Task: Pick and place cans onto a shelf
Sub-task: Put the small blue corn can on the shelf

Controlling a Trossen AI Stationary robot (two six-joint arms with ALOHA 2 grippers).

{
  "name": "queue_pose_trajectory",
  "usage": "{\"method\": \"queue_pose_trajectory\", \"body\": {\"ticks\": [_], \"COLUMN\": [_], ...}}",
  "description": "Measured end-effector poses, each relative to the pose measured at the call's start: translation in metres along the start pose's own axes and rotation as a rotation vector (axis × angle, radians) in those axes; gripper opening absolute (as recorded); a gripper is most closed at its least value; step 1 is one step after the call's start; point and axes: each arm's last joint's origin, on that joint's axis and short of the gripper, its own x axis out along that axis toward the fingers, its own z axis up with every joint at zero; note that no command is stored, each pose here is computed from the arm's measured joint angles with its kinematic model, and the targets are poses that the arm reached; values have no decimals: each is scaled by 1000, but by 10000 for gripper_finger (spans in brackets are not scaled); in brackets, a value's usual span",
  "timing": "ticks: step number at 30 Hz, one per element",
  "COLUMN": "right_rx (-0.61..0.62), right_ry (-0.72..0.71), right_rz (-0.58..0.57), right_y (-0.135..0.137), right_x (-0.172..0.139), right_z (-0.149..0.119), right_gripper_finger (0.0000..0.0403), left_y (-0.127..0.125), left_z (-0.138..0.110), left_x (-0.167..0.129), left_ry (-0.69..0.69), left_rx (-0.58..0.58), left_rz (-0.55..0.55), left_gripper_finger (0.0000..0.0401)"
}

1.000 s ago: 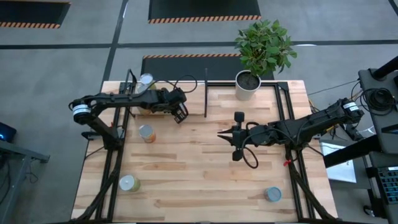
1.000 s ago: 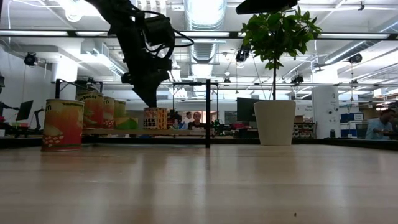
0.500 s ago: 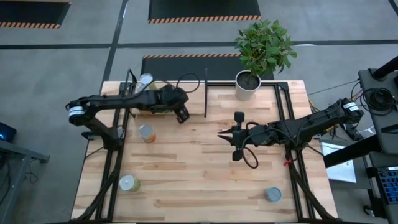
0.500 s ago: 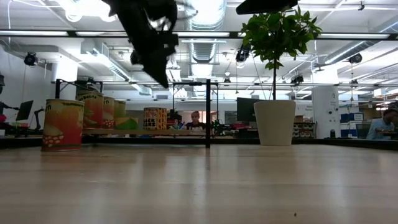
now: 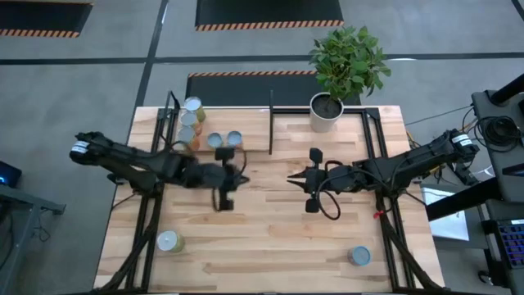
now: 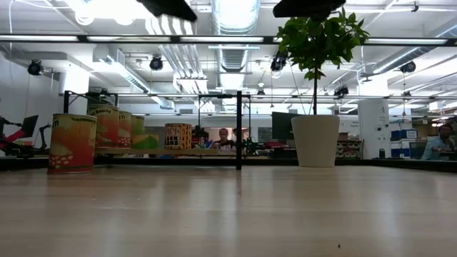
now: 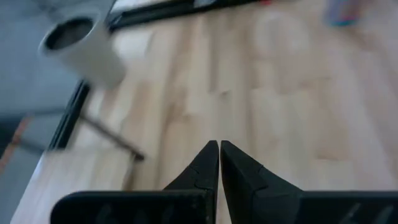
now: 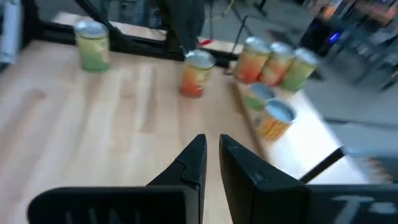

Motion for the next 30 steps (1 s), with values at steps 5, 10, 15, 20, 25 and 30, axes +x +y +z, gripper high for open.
{"method": "queue_pose_trajectory", "body": {"ticks": [5,10,15,20,25,30], "right_rx": [137,306,413,544,692,869], "right_ry": [67,202,429,784,1119,1348], "right_rz": [138,218,206,197,143,87], "right_y": [13,29,48,66,88,117], "right_x": [-3,-10,-10,-6,-13,-35], "right_z": [-2,6,11,1,-20,-37], "right_gripper_finger": [34,34,34,34,34,29], "left_y": [-26,-35,-36,-34,-30,-29], "left_z": [4,3,1,3,8,10], "left_x": [-24,-33,-34,-36,-43,-45], "left_ry": [-79,-95,-78,-100,-161,-185], "left_rx": [90,114,119,112,115,102], "left_rz": [-92,-128,-122,-77,-46,-38], "left_gripper_finger": [0,0,0,0,0,0]}}
